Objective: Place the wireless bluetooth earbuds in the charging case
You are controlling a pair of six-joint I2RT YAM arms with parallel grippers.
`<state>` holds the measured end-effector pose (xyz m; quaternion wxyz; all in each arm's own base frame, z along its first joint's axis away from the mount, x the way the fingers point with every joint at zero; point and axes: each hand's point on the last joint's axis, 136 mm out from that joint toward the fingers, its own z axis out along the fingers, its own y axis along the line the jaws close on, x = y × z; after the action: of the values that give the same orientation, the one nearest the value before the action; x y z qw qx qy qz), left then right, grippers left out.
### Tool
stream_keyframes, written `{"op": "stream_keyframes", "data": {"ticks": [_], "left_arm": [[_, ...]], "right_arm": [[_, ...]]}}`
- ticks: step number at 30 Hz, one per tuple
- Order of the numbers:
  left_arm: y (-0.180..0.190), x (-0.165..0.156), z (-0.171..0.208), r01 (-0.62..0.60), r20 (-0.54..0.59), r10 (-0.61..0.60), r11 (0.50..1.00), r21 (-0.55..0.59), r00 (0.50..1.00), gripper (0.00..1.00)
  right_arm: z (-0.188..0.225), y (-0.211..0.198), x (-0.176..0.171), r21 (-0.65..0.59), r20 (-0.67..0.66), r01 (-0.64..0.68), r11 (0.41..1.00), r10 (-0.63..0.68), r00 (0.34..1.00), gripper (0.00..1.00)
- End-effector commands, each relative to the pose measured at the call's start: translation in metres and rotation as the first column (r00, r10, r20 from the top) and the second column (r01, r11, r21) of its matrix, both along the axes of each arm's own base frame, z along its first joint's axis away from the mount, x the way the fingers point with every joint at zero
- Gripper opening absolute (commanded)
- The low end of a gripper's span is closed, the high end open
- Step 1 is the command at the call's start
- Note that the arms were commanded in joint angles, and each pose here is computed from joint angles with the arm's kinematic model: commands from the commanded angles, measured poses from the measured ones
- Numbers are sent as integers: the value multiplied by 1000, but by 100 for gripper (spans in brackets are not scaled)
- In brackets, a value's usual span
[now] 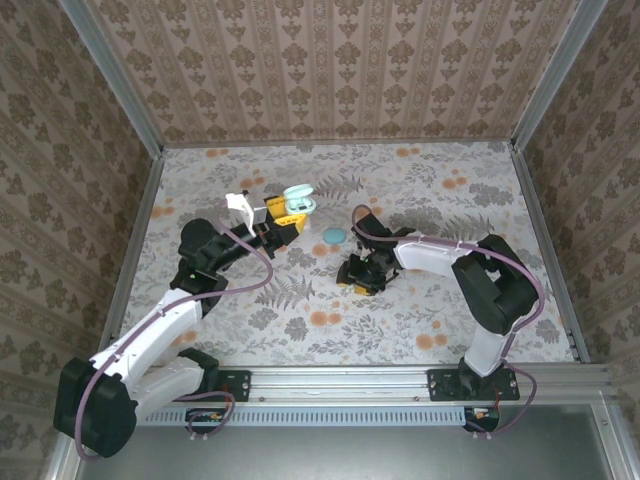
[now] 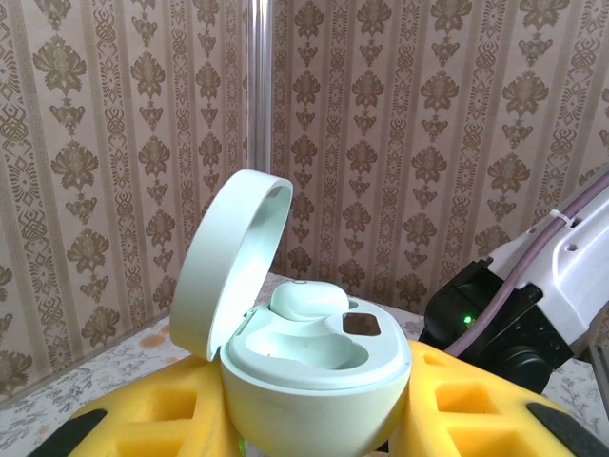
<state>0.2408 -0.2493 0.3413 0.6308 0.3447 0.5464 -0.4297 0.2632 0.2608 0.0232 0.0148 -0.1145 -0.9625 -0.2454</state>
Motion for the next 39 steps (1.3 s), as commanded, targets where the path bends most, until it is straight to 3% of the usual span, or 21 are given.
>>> {"op": "stream_keyframes", "data": {"ticks": [1, 24, 39], "left_arm": [[4, -3, 8, -10, 44, 11, 1000, -9, 999, 26], [5, -3, 8, -15, 41, 15, 1000, -7, 999, 26], [6, -2, 8, -19, 40, 20, 1000, -6, 999, 26]], "right_arm": [[-3, 3, 6, -19, 7, 12, 1000, -12, 1000, 48], [-6, 0, 19, -157, 53, -93, 983, 102, 993, 42], [-16, -9, 11, -309, 17, -200, 930, 216, 976, 29]]}}
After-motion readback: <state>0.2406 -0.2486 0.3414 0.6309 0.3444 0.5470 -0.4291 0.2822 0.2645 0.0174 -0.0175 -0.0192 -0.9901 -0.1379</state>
